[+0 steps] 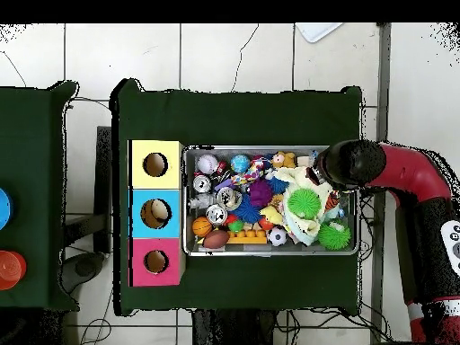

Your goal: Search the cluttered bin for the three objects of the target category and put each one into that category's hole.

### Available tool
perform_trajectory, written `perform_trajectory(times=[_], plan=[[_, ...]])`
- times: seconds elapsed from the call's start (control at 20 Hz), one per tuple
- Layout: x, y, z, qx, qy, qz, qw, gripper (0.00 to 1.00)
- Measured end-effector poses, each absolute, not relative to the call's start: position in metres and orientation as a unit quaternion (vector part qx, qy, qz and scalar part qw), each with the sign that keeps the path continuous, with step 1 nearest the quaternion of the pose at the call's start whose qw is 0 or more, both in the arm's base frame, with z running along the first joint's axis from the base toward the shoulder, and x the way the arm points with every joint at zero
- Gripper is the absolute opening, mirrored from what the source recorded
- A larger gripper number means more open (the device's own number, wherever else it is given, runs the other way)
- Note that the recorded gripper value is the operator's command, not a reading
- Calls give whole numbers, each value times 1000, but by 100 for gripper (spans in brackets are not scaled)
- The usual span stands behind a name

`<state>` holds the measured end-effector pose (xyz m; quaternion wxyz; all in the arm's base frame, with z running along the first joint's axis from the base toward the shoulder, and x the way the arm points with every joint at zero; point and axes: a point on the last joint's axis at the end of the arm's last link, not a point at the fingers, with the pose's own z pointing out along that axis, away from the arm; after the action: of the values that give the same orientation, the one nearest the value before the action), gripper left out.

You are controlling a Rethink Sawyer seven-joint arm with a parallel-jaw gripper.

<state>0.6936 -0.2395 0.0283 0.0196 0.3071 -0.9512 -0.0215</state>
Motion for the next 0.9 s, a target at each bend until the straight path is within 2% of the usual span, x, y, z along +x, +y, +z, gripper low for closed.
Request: perform_trajectory(times=[0.9], plan=[[695,-242,30,307,-951,-20,17,100]])
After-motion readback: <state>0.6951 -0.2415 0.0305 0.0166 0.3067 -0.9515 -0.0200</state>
